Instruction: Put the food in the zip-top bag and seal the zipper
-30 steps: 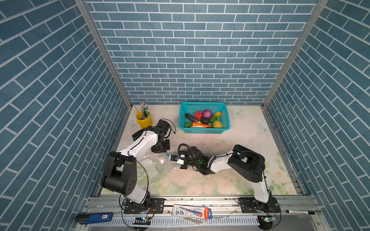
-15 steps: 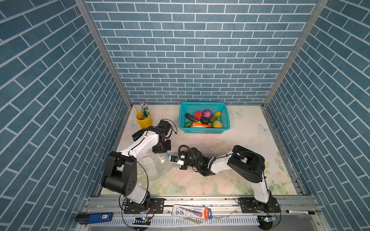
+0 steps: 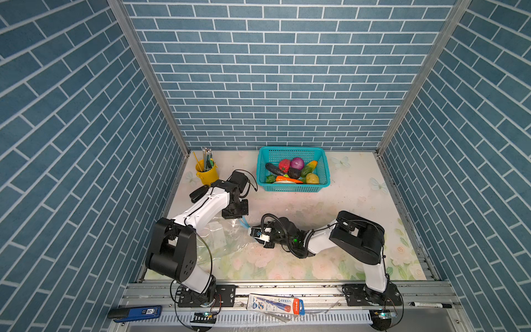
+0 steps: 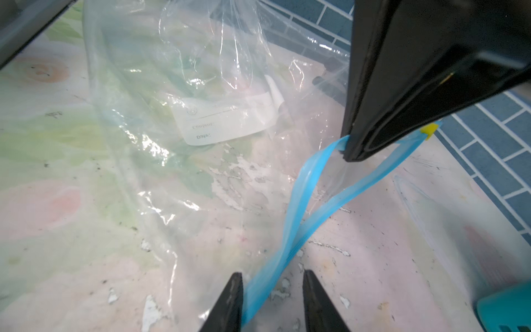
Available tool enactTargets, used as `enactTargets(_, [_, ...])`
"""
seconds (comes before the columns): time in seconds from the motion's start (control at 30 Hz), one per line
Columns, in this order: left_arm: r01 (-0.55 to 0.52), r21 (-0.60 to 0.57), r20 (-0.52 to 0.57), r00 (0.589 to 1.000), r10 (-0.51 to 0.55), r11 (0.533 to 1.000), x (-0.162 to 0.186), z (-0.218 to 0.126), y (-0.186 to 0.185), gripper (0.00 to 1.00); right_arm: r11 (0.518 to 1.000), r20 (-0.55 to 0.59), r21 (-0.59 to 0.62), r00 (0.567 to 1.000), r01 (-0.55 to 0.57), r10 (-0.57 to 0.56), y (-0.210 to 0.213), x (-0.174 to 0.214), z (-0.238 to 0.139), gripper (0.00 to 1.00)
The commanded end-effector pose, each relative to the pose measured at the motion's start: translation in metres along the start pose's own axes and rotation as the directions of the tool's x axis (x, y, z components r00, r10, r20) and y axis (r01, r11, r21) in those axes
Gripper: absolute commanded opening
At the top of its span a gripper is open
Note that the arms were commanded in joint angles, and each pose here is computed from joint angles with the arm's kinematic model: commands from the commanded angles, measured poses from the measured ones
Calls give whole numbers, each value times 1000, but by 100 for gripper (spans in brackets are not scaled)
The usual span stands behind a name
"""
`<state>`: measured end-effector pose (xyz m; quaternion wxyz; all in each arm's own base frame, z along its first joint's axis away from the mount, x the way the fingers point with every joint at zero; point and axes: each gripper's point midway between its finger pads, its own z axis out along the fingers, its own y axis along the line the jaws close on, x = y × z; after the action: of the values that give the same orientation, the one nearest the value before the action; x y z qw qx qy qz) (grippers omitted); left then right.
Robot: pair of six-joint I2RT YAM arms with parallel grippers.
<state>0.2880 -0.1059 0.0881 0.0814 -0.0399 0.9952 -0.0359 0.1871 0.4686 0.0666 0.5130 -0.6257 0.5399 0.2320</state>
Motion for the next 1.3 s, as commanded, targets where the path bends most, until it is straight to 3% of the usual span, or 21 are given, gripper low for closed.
enactTargets(0.0, [-16, 22, 15, 1000, 15, 1000, -1, -8, -8, 4, 998, 45, 46, 998, -39, 37, -13, -27, -20, 37])
enactTargets(0.13, [-24, 32, 19, 1000, 23, 999, 0, -9, -10, 0, 991, 5, 102, 996, -84, 84, -30, -36, -38, 39])
enactTargets(0.3, [-32, 62, 38, 999, 29, 998, -1, -14, -15, 0, 962, -164, 264, 980, -65, 111, -83, -28, -62, 46])
enactTargets(0.5, [-38, 97, 40, 999, 35, 995, -1, -14, -23, 0, 884, -279, 417, 895, -213, 347, -166, -14, -91, 46])
enactTargets(0.67, [-46, 123, 45, 998, 41, 991, -2, -16, -29, 0, 771, -271, 518, 784, -371, 559, -221, -1, -110, 47])
enactTargets(0.8, [-49, 139, 43, 998, 44, 989, -2, -15, -33, 0, 716, -296, 549, 701, -430, 648, -249, 13, -110, 48])
enactTargets(0.9, [-53, 143, 35, 998, 48, 988, -1, -14, -34, 0, 632, -277, 591, 609, -502, 743, -270, 26, -109, 48])
enactTargets(1.13, [-55, 160, 35, 998, 50, 986, -1, -15, -38, 0, 419, -243, 643, 348, -642, 905, -294, 64, -106, 48])
enactTargets(1.27, [-55, 153, 33, 998, 51, 987, 0, -13, -37, 0, 382, -287, 629, 255, -677, 924, -287, 80, -96, 44])
